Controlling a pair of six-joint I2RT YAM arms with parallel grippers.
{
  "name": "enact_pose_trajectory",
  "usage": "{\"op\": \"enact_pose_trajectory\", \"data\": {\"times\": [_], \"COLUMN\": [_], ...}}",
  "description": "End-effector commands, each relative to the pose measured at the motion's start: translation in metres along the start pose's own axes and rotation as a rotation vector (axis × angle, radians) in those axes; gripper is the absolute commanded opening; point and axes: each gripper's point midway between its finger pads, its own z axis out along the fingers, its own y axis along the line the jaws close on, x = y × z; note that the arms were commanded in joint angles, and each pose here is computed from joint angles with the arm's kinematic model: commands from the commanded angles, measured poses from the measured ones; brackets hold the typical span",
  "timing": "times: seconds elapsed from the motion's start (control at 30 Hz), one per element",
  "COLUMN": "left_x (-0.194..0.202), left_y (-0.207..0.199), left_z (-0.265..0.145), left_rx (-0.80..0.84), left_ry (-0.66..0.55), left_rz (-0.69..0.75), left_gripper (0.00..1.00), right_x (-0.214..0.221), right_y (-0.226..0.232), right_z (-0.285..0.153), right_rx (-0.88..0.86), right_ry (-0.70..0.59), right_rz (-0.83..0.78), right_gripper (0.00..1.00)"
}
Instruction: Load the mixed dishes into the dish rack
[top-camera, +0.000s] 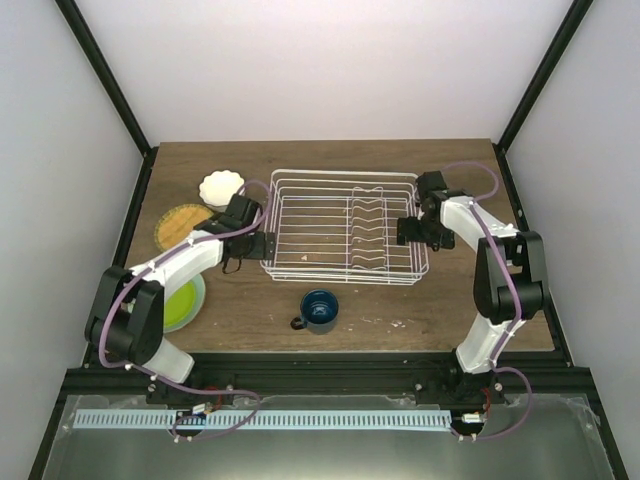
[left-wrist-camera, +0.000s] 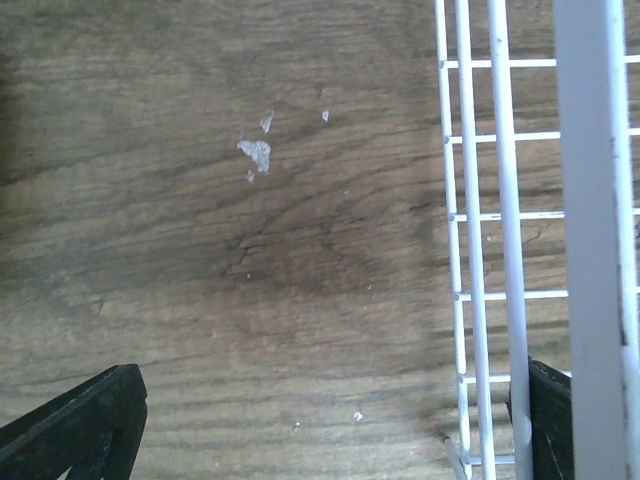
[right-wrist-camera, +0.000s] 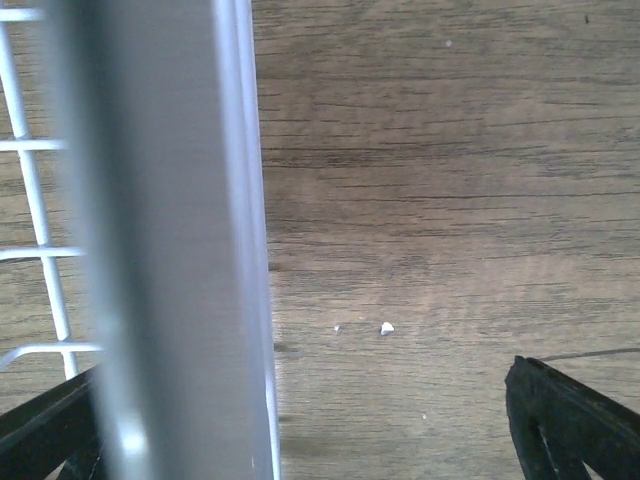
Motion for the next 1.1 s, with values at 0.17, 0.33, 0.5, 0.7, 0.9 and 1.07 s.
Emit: {"op": "enact_pose_trajectory", "data": {"times": [0.17, 0.33, 0.5, 0.7, 0.9, 1.07], "left_x": [0.03, 0.036, 0.035, 0.038, 0.052, 0.06], "left_y": [0.02, 0.027, 0.037, 0.043, 0.047, 0.049], "left_z": [-0.011, -0.014, -0.014, -0.018, -0.019, -0.023], "left_rx": [-0.051, -0.073, -0.105, -0.118, -0.128, -0.115], "left_ry": [0.038, 0.039, 0.033, 0.034, 0.062, 0.061], "left_rz": [-0.046, -0.058, -0.069, -0.058, -0.054, -0.075], "left_gripper": [1.0, 1.0, 1.0, 1.0, 1.0, 1.0], "right_x": [-0.001, 0.003, 0.017, 0.036, 0.051, 0.067], "right_y": [0.02, 0.03, 0.038, 0.048, 0.051, 0.049], "right_z": [0.009, 0.009, 0.012, 0.015, 0.015, 0.017], "right_rx": [-0.015, -0.014, -0.028, -0.034, -0.028, -0.017], "right_ry": [0.034, 0.043, 0.075, 0.107, 0.131, 0.159], "right_rz": [-0.044, -0.066, -0.068, -0.076, -0.079, -0.08], "right_gripper": [1.0, 1.0, 1.0, 1.0, 1.0, 1.0]}}
